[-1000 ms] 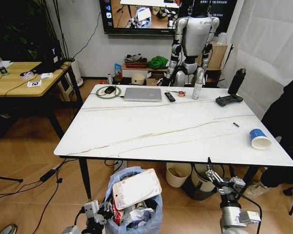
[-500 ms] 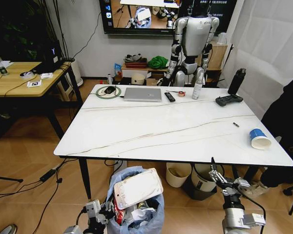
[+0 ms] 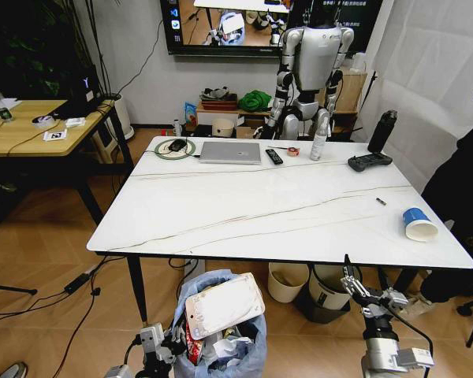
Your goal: Pick up the trash bin and place the trash from the table into it.
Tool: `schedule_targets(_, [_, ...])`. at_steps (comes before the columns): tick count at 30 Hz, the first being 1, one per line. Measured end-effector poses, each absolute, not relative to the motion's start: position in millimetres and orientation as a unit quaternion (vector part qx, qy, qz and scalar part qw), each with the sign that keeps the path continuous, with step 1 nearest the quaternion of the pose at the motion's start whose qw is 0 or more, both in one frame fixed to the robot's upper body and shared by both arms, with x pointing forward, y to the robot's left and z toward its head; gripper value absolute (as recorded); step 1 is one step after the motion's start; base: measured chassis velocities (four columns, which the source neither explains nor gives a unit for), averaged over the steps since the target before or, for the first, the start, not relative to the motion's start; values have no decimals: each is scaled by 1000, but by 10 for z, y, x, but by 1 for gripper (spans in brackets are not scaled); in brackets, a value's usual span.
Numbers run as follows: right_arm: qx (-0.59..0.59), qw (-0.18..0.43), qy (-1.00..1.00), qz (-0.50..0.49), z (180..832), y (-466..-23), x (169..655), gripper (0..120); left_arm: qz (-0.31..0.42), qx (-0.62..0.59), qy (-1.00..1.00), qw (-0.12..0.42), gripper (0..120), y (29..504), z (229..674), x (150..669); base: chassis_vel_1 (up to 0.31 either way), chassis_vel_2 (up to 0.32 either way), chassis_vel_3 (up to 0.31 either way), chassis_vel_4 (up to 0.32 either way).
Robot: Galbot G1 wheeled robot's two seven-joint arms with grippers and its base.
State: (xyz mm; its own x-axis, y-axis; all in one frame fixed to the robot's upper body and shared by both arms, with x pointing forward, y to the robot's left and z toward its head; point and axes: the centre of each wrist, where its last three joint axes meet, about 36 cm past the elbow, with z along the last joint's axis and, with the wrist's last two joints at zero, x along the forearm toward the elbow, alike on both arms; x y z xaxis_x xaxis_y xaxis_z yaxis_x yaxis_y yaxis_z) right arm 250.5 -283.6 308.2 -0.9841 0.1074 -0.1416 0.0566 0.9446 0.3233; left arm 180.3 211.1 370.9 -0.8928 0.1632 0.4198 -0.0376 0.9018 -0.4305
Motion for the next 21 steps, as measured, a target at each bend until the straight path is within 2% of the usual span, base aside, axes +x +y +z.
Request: schedule_targets(21, [41, 84, 982, 166, 3100, -2854, 2515, 100, 218, -34, -948, 229, 0, 2095, 3714, 1792, -8, -9, 10, 9])
